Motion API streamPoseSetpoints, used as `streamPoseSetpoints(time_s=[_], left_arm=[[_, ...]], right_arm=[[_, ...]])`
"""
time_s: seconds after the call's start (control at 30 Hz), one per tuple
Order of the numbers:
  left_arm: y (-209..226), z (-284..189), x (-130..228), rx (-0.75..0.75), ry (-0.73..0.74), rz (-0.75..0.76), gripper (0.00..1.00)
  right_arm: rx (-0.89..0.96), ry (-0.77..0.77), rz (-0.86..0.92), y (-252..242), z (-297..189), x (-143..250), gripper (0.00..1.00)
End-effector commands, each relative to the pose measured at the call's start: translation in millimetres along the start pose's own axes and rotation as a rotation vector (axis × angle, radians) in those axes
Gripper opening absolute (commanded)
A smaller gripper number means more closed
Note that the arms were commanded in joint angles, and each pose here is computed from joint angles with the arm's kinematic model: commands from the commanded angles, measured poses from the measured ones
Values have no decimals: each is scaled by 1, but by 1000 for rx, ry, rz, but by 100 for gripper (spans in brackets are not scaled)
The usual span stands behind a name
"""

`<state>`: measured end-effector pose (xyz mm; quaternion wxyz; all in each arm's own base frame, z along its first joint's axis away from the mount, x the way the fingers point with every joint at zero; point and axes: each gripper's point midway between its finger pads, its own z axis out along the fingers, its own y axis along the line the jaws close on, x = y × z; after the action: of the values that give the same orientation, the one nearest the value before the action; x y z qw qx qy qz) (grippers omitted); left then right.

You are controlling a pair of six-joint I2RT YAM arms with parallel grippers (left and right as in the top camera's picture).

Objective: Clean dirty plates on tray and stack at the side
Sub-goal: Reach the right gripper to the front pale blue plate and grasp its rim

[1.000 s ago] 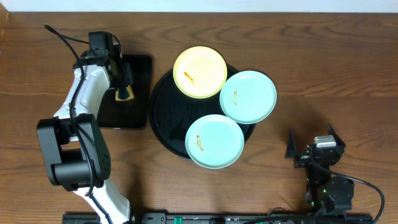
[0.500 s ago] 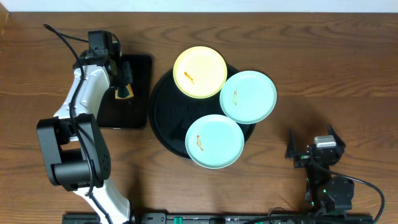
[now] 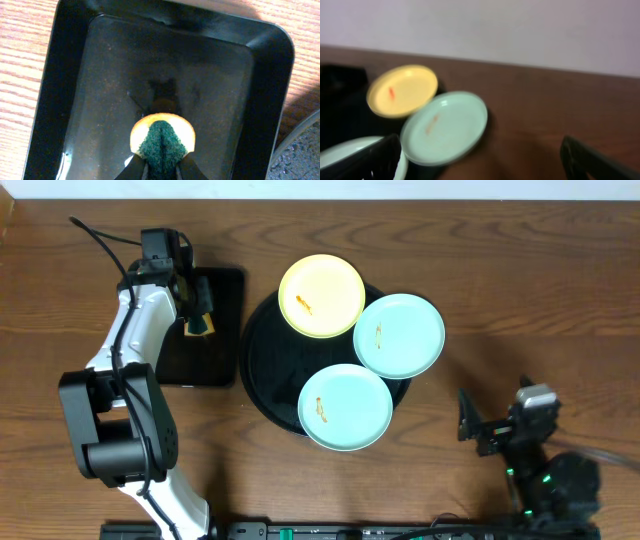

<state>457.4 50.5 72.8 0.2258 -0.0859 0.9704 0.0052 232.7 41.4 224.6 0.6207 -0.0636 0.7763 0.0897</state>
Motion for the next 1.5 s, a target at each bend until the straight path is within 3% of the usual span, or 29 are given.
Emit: streamPoseSetpoints(time_s=[0.0,0.17,0.23,0.37,0.43,0.47,0.67,0.8,1.03,1.47], left_arm=[[0,-35,-20,9,-96,9,11],[0,-55,-27,11,-135,9,11],[0,-57,-27,12,-137,9,11],[0,-56,-24,11,-125,9,11],[0,-56,-22,10,-117,9,11],[0,-56,-21,10,-112,8,11],[0,-56,-20,11,-108,-6,11],[0,-56,-21,11,-112,-6,11],[0,-55,-17,10,-94,-6,11],[0,-55,-16,9,-90,-6,12]], right_arm=[[10,165,76,-1,1,-35,99],[-16,621,161,6,13,-49,99],[-37,688,206,10,25,-61,99],[-247,844,365,48,34,-69,99],[-259,907,471,55,42,-62,59],[-219,953,520,55,46,-52,51],[47,1156,455,66,43,22,49],[98,1193,369,85,42,62,50],[140,1210,381,106,42,128,46],[84,1145,411,122,54,177,37]])
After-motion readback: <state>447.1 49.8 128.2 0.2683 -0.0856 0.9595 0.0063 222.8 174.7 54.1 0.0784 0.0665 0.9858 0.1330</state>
